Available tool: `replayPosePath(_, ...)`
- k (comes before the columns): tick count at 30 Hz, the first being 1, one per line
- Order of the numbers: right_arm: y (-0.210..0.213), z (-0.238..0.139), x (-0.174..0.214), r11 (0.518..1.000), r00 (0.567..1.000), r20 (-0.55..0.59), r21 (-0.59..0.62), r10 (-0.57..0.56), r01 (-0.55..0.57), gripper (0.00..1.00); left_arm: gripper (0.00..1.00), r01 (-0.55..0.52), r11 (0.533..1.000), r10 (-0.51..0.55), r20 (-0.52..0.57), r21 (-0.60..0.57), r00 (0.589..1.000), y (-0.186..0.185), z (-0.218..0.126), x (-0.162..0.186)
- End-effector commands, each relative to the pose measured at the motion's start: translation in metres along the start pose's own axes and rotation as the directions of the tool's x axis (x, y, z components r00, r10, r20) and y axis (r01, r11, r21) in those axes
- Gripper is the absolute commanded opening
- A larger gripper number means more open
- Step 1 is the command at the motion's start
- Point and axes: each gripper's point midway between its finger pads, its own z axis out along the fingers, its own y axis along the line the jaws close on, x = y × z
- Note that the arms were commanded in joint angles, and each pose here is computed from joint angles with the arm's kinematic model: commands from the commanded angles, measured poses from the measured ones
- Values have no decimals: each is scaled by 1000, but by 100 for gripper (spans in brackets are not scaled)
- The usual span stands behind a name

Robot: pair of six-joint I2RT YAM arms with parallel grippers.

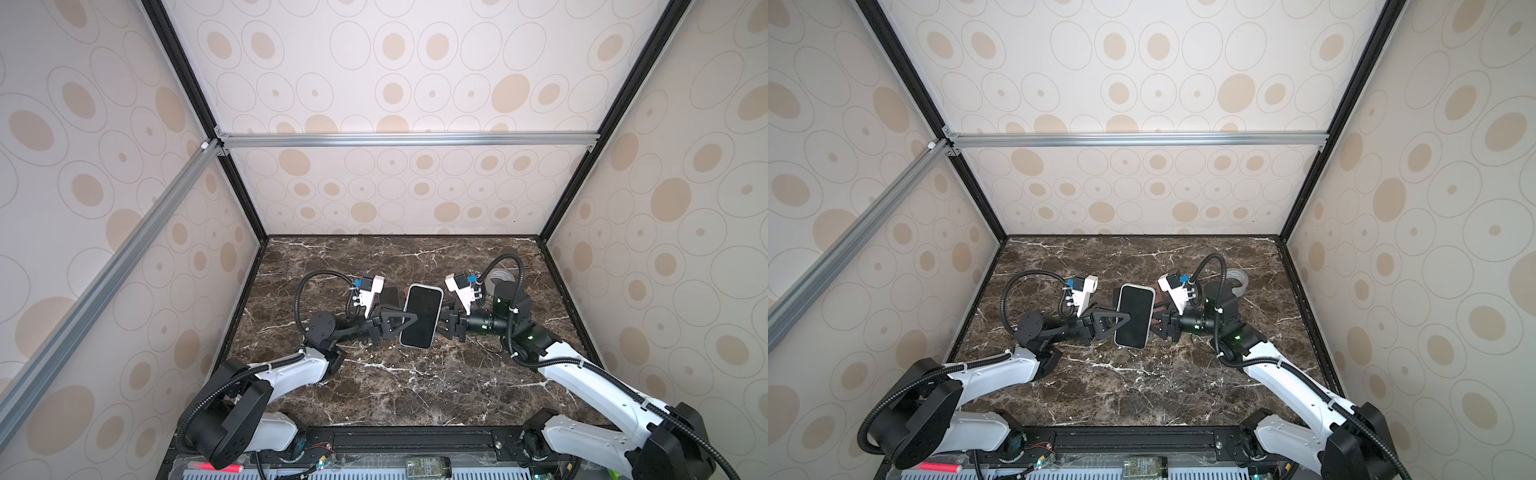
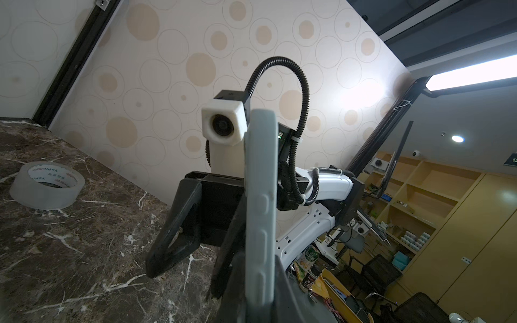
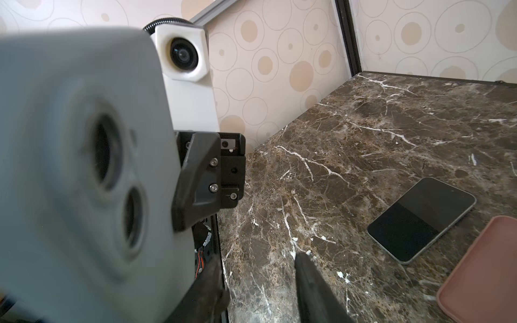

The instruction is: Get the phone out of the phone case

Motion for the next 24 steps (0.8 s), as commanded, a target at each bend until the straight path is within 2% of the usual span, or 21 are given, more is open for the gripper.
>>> replayPosePath(1, -3, -13, 4, 997, 1000, -22, 72, -20, 22, 44, 0, -87, 994, 79, 113, 72, 990, -26, -9, -33)
replayPosePath(4, -1, -25, 3, 994, 998, 10, 93, -58, 56, 46, 0, -111, 990, 98, 136, 89, 986, -34, -14, -47)
replayPosePath(7, 20, -31, -4, 990, 990, 16, 33, -138, 137, 54, 0, -140, 984, 125, 124, 112, 984, -42, -11, -57)
replayPosePath(10, 42, -31, -11, 975, 976, 3, -43, -218, 218, 57, 0, -178, 973, 162, 111, 149, 980, -55, -5, -66)
replayPosePath(16, 59, -32, -25, 933, 933, 52, -37, -355, 357, 57, 0, -258, 937, 240, 101, 238, 966, -86, 2, -80)
replayPosePath(21, 72, -33, -43, 893, 888, 125, -40, -441, 449, 56, 0, -278, 921, 263, 93, 271, 960, -96, 4, -83)
replayPosePath(24, 78, -29, -49, 879, 875, 126, -42, -467, 475, 56, 0, -282, 919, 267, 92, 277, 959, -99, 5, -83)
